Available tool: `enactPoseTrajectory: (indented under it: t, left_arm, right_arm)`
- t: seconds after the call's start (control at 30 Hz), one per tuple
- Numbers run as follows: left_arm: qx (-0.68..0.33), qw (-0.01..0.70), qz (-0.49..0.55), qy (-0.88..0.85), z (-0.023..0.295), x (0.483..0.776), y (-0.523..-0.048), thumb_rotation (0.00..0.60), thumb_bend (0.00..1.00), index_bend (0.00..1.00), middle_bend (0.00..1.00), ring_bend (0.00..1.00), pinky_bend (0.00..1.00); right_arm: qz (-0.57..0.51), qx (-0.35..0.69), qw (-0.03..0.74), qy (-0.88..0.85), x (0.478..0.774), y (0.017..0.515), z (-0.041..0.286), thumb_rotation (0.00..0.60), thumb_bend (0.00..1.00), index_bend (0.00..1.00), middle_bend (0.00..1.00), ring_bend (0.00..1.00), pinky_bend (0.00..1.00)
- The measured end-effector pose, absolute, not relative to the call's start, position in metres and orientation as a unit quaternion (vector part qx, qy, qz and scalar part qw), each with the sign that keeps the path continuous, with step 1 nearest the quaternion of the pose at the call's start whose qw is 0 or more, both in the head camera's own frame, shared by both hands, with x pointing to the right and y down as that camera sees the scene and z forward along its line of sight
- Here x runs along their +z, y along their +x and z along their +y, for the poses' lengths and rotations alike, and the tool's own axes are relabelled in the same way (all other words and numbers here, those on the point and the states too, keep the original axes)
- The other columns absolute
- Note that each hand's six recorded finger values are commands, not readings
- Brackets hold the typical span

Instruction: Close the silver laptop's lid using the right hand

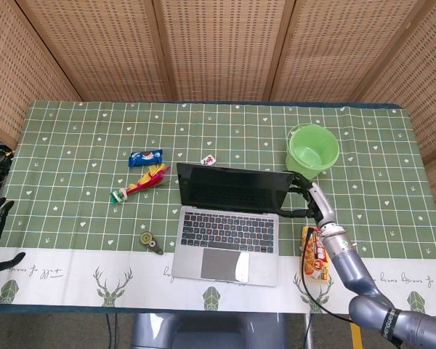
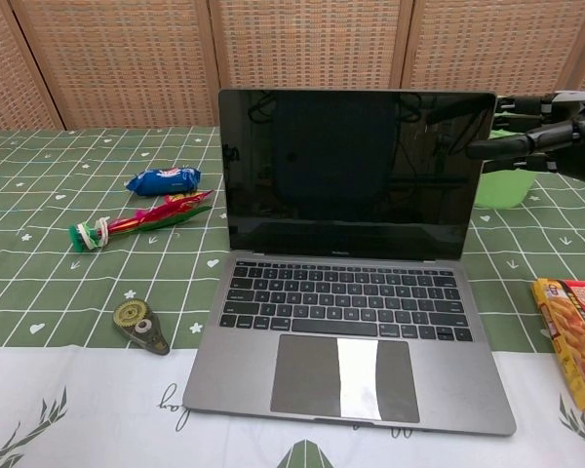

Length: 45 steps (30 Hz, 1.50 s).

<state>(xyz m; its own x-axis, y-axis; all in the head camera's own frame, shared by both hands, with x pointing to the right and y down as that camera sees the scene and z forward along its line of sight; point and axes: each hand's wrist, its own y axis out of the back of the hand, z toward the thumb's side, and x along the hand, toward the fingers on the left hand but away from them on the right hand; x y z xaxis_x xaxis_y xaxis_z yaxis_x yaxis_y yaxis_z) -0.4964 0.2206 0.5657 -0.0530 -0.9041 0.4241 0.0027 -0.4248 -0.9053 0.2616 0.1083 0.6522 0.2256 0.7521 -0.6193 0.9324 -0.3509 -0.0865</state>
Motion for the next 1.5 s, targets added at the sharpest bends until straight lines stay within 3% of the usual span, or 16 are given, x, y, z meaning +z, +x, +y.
enactPoseTrajectory:
  t: [0.13,0.73,1.5]
  left_arm:
    - [-0.613,0.368,0.388,-0.581,0.221,0.566,-0.497,0.6,0.0,0.0,0.0,0.0,0.0]
    - [-0.612,0.37,0.387,-0.582,0.221,0.566,-0.495,0.6,0.0,0.0,0.0,0.0,0.0]
    - [-0.608,0.37,0.394,-0.582,0.221,0.563,-0.494,0.6,0.0,0.0,0.0,0.0,0.0]
  right_arm:
    - [0.546,-0.29,0.162,0.769,0.652,0.259,0.109,0.6,0.29,0.35,0.35,0.37,0.4]
    - [0.523,-0.253,0.232,0.78,0.643,0.25,0.109,0.6,0.25,0.42,0.42,0.44,0.45]
    - [0.455,-0.237,0.327,0.793,0.632,0.232,0.126,0.6,0.13,0.43,0.43,0.45,0.47]
